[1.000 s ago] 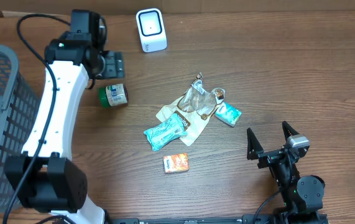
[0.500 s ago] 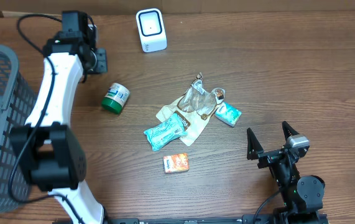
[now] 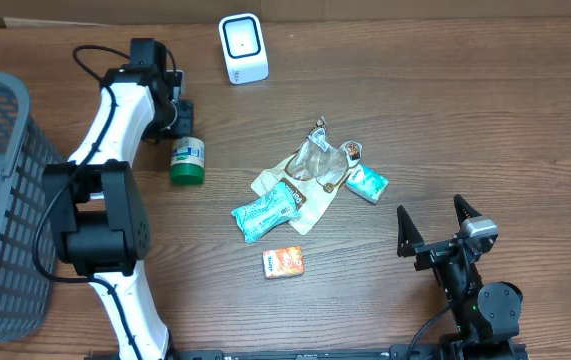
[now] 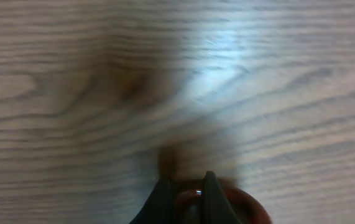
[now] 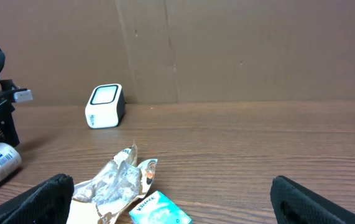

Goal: Scan the item barcode

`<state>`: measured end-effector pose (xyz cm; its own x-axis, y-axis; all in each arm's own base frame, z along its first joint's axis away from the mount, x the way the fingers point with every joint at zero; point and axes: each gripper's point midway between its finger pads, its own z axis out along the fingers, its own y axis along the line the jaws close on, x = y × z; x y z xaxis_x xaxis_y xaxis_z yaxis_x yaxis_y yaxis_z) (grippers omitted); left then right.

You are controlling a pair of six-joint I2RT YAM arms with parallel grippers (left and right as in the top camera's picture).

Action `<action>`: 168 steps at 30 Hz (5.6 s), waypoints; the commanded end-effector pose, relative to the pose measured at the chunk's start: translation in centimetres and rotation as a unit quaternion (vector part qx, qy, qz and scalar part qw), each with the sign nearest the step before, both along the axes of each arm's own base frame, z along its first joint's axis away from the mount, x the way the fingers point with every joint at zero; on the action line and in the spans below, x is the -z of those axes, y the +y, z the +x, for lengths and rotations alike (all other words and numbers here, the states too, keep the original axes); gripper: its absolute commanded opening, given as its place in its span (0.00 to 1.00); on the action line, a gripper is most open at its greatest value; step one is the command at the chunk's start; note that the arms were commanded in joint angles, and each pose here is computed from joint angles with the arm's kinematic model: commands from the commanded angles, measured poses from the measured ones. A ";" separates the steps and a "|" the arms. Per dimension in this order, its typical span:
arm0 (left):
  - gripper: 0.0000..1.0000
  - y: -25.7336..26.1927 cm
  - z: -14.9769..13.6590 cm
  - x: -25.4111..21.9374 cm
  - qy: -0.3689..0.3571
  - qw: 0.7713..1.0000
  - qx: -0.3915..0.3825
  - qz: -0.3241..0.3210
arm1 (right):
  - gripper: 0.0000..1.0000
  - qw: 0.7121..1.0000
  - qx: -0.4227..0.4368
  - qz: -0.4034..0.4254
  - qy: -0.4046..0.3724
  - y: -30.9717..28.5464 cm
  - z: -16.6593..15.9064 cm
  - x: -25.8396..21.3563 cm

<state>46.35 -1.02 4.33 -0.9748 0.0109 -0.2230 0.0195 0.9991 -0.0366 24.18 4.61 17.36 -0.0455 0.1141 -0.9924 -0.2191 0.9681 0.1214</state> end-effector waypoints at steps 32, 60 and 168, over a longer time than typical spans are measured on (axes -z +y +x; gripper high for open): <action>0.04 -0.2 -2.9 -10.0 -0.054 0.995 -0.081 -0.038 | 1.00 1.000 0.003 0.001 -0.001 -0.1 0.0 0.2; 0.06 10.5 -11.7 -23.9 -0.184 0.961 -0.204 0.017 | 1.00 1.000 0.003 0.001 -0.001 -0.1 0.0 0.2; 1.00 10.5 -11.7 -23.9 -0.184 0.961 -0.204 0.018 | 0.47 0.812 -0.038 -0.042 0.580 5.9 10.6 5.6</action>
